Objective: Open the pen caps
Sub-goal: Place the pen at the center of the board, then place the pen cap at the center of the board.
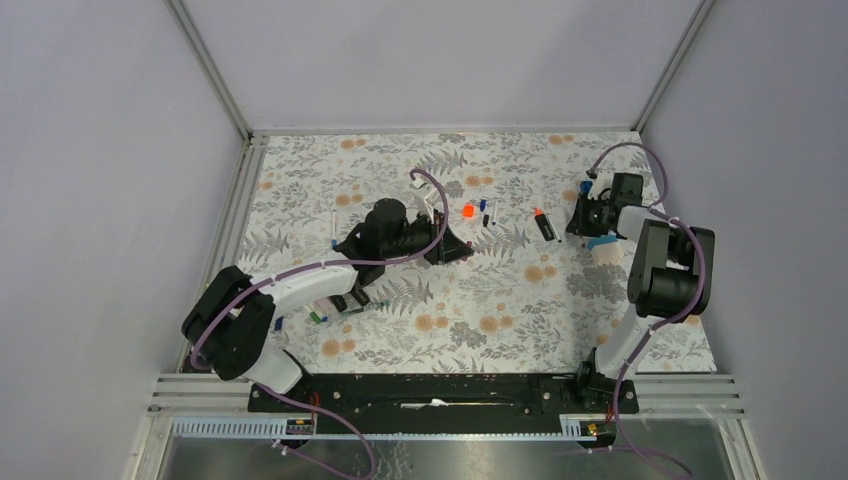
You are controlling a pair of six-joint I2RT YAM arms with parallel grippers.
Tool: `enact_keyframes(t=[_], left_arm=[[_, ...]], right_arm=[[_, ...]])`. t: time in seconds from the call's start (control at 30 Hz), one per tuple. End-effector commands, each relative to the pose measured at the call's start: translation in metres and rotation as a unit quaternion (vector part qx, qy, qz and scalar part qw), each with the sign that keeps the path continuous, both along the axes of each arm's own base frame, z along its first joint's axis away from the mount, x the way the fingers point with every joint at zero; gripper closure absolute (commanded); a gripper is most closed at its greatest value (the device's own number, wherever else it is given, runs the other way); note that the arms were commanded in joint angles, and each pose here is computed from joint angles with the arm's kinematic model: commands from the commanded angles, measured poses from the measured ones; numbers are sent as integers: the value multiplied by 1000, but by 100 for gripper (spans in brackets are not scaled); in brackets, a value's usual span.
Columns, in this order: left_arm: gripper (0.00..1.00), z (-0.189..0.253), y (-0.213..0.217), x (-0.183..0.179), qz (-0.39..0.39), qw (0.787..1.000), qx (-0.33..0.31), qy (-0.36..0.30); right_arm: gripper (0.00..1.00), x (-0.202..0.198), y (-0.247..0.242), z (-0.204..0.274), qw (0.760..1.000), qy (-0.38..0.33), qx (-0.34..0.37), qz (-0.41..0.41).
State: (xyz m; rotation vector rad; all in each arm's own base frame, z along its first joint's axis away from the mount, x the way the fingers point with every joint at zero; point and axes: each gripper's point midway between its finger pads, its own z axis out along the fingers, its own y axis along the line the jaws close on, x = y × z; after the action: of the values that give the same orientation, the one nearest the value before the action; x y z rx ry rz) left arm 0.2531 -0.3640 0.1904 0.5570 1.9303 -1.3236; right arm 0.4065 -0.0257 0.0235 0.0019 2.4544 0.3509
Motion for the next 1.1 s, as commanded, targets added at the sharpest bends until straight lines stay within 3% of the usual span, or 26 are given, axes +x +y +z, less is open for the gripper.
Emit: enact_keyframes(t=[0.0,0.23,0.47,0.77,0.9,1.07], left_arm=[[100,13,-6,8,2,1000,-15,-25],[100,7,-16,11,-1,1000,-3,-12],[99,9,-44,17,-2,1000,22,-18],[97,-48,-69,77,118,979,165,28],[96,-81,-77,105,165,960,220,49],[94,-119,-91,134,183,942,275,52]], right_arm=[[70,2,9,2,1000,3,25,19],[60,-2,13,12,999,-4,33,21],[52,-8,16,52,998,-52,25,29],[21,-54,45,129,978,-167,29,118],[18,-66,43,138,973,-203,42,102],[18,-68,38,138,975,-191,75,90]])
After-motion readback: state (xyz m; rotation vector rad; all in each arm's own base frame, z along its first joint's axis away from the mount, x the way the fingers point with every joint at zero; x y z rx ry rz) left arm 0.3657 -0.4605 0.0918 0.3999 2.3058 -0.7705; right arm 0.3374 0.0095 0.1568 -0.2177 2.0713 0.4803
